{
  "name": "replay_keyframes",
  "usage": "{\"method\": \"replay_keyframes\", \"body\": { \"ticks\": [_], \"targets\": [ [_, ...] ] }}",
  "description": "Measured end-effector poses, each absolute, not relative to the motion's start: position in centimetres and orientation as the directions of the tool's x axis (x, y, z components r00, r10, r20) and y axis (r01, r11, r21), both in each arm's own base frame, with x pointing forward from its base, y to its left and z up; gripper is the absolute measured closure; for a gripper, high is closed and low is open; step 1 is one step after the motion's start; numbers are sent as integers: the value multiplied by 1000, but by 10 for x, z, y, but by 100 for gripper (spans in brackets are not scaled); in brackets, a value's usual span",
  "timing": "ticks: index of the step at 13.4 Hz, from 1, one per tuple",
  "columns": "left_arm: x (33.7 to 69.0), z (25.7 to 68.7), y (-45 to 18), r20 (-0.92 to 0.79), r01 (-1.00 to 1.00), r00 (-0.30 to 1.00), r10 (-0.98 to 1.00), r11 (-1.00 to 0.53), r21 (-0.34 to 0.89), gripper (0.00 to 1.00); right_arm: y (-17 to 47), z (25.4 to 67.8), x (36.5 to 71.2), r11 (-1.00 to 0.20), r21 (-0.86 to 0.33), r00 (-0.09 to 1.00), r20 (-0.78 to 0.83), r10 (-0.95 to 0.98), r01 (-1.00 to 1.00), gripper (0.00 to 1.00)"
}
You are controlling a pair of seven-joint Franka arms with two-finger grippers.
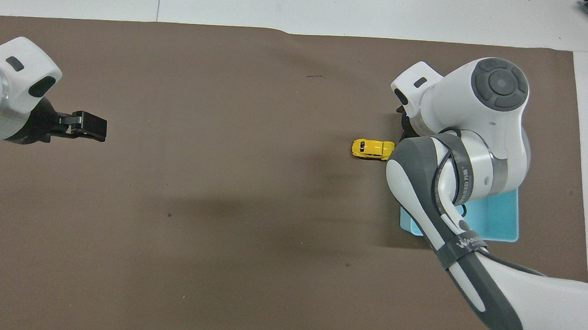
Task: Wind up and store yellow beetle car
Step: 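Lower the right gripper onto the car while the left gripper withdraws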
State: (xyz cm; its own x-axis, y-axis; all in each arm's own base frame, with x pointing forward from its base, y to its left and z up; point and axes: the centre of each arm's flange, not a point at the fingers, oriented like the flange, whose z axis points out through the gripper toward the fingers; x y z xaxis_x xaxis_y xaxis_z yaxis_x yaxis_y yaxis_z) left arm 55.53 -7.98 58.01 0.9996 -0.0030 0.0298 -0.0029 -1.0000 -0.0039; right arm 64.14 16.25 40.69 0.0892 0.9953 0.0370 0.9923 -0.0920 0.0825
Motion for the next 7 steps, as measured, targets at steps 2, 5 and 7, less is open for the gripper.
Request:
{"method": "replay_keyframes", "body": {
  "ticks": [2,5,7],
  "targets": [
    [545,606,-77,29,-34,999,-34,-999,-7,0,164,386,643,-90,79,87,35,996,993,0],
    [535,637,-72,29,-56,998,-56,-998,-9,0,174,357,640,-74,78,72,34,997,994,0],
    [532,648,-71,28,-54,998,-55,-998,-9,0,179,341,637,-67,83,64,35,997,994,0]
  ]
}}
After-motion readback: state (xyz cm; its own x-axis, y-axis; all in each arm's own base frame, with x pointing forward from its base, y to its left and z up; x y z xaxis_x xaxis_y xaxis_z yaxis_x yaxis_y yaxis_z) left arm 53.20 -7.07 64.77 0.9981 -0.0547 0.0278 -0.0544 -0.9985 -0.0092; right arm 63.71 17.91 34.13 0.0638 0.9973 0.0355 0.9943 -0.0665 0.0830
